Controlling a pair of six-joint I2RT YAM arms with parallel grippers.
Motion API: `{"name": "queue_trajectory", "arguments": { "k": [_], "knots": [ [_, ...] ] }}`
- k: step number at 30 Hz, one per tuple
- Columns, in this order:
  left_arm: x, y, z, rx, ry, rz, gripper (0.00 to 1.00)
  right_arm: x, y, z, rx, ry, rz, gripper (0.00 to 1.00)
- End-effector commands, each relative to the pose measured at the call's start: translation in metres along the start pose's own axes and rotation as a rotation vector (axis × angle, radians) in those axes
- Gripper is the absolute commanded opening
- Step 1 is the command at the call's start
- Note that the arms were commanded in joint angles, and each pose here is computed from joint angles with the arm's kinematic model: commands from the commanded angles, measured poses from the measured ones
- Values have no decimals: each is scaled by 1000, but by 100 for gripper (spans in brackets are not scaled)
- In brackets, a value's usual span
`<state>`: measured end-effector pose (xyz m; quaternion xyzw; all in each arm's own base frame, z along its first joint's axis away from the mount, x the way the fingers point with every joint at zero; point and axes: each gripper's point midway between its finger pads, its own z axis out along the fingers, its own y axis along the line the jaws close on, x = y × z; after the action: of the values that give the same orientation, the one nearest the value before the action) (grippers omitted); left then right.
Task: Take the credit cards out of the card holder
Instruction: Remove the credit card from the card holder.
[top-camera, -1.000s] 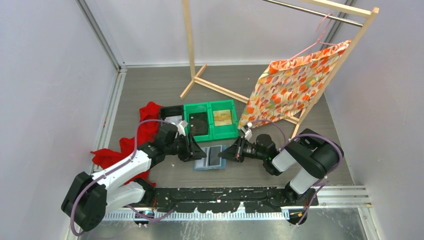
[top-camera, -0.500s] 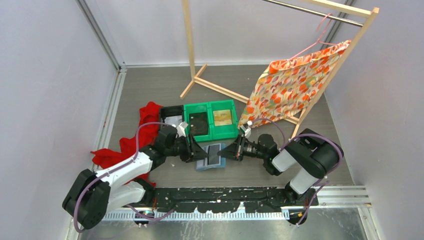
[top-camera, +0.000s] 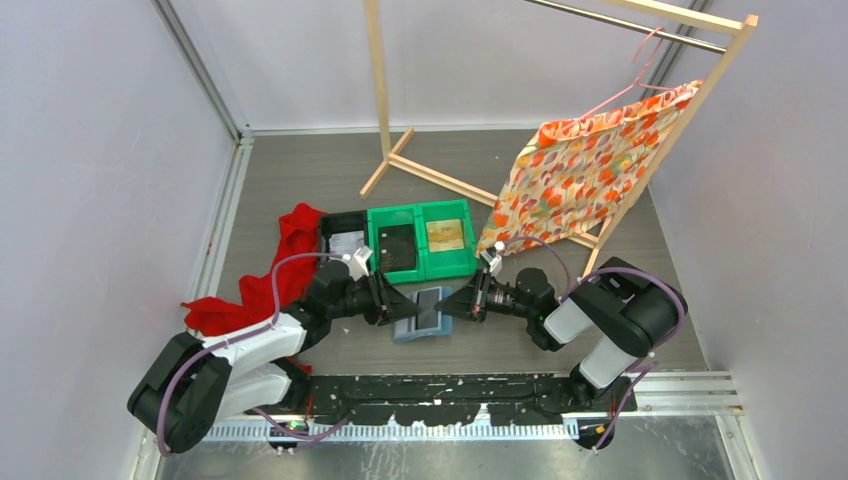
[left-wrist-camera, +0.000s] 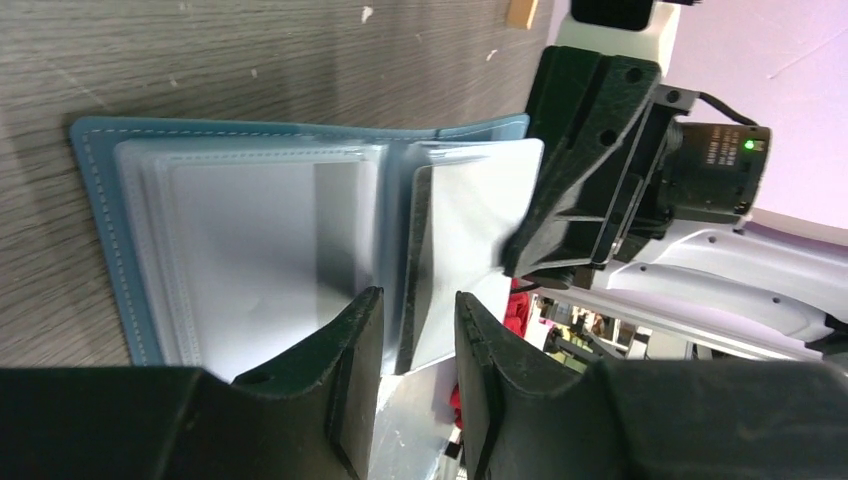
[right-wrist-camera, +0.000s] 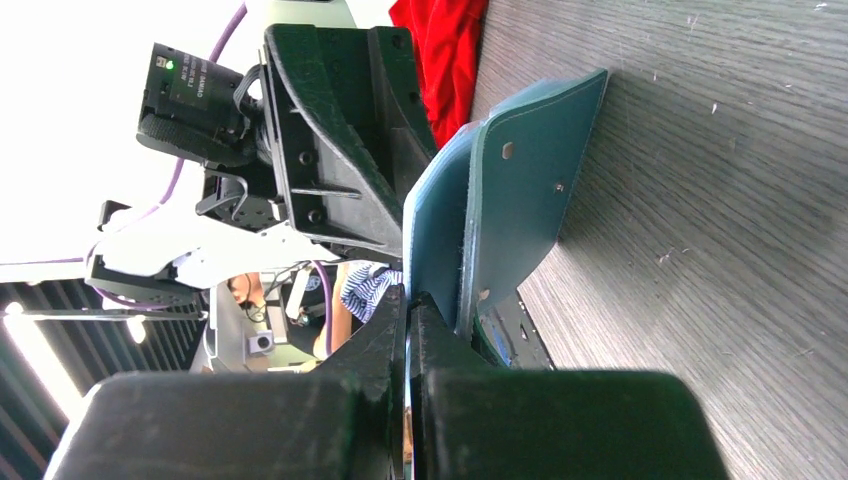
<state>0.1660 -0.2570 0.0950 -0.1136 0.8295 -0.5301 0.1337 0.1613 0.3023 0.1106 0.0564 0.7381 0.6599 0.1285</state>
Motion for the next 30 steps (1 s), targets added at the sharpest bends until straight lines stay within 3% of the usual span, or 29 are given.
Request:
{"name": "queue_trajectory", "arguments": {
  "k": [1,30],
  "knots": [
    [-6,-28,-6,99,-26,44,33,-5,35,3,-124,-5,-81,1],
    [-1,-37,-16,137,-29,14,39,-9,72,2,-220,-3,-110,1]
  ]
}}
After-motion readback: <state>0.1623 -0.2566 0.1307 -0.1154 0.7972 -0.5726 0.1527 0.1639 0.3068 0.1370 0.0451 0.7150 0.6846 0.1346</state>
